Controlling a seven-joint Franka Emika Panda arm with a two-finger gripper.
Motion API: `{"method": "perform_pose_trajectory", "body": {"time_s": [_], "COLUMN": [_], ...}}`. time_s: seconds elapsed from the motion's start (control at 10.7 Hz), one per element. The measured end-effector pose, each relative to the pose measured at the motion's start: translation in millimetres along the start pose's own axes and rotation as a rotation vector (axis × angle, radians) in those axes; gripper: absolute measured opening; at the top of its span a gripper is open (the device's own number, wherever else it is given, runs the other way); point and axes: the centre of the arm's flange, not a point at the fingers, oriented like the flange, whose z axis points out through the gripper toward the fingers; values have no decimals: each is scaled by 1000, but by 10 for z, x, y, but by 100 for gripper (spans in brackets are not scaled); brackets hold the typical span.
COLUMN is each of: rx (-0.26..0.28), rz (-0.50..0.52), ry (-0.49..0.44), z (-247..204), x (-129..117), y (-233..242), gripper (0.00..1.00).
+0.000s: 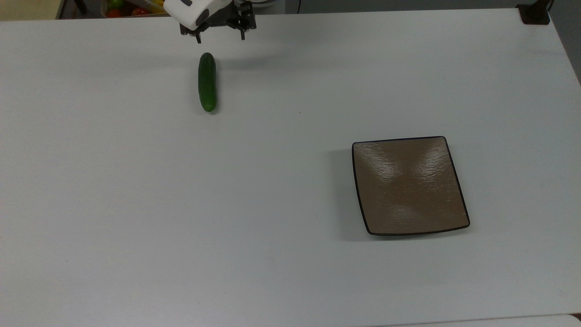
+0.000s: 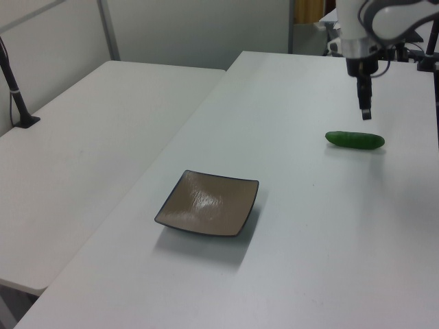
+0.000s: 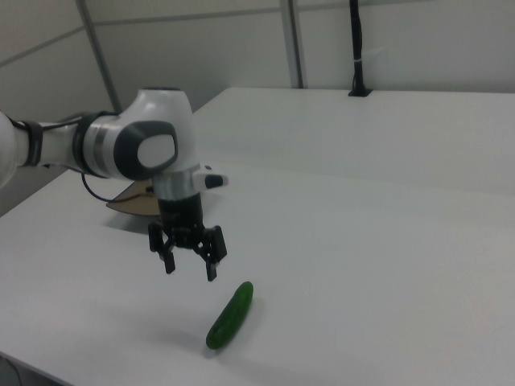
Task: Cucumber placed on a ceramic plate
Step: 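Move the open gripper over the green cucumber and lower it, then close the gripper around the middle of the cucumber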
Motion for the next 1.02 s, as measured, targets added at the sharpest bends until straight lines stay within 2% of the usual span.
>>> {"method": "perform_pose_trajectory", "body": {"time_s": [0.28,0.84,1.02], "rx": [-1,-23,-26], "rz": [20,55,61], "ry": [38,214,239], "z": [292,721,860], "x": [-14,11,22], "y": [103,264,294], "gripper": [100,100,100]}}
